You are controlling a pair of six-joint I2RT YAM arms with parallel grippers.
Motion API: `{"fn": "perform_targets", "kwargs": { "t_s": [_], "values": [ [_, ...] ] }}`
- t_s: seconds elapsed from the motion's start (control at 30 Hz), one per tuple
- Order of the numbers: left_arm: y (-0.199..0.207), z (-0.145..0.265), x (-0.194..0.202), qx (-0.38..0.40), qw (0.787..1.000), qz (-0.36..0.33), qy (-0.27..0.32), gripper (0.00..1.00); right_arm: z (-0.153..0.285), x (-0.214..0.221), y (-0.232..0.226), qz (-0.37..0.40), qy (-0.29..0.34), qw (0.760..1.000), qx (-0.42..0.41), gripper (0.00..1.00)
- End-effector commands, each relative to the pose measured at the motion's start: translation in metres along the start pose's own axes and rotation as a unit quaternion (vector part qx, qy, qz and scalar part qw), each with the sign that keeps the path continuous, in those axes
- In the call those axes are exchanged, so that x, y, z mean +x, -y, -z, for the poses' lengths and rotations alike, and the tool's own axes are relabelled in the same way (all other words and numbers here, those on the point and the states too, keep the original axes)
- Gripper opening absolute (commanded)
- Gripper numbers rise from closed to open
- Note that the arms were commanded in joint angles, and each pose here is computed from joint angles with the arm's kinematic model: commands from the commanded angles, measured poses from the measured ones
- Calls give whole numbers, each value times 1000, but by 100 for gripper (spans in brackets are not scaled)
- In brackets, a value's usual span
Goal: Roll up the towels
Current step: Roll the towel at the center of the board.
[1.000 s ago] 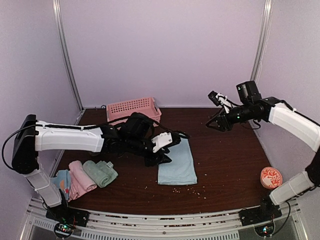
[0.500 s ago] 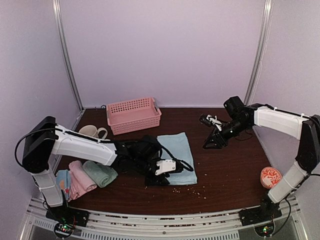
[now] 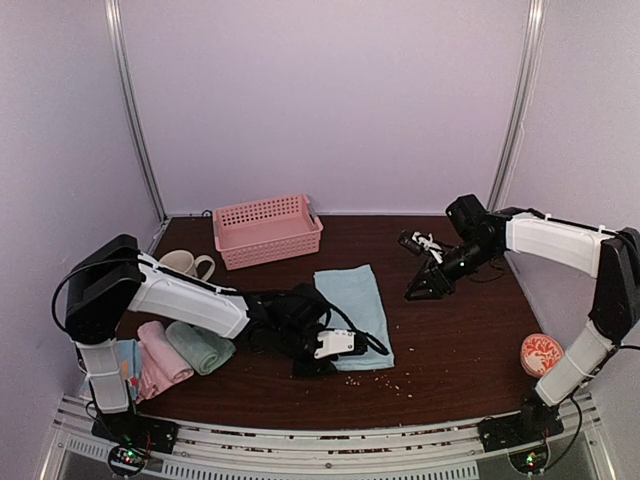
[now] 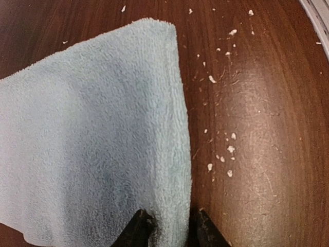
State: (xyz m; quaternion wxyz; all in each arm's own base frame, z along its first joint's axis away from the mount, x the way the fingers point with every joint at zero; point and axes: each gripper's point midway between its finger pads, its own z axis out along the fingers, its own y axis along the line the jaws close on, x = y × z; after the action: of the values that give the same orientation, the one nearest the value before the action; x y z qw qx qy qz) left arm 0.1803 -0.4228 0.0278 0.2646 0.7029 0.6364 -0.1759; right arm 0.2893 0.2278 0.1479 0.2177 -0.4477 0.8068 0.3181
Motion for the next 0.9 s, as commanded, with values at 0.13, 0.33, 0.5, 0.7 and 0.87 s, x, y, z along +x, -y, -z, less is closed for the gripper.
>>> {"fn": "perform_targets", "kwargs": {
  "t_s": [0.13,0.33,0.5,0.7,0.87],
  "values": [
    [1,-12,11,-10,1000,-11,-8,29,-8,14,-8,-6,-16,1000,-26,42],
    [8,-11,12,4,1000,-5,-4,11,-8,22,-8,4,-22,1000,-18,41],
    [18,-5,-3,50,998,25,31,0,-5,45,-30,89,-42,993,-60,41],
    [21,-6,-15,145,981,121,50,0,-5,80,-59,124,-80,983,-107,39],
    [11,-5,-11,205,952,214,76,0,-17,78,-63,182,-76,980,-40,39]
  ]
}}
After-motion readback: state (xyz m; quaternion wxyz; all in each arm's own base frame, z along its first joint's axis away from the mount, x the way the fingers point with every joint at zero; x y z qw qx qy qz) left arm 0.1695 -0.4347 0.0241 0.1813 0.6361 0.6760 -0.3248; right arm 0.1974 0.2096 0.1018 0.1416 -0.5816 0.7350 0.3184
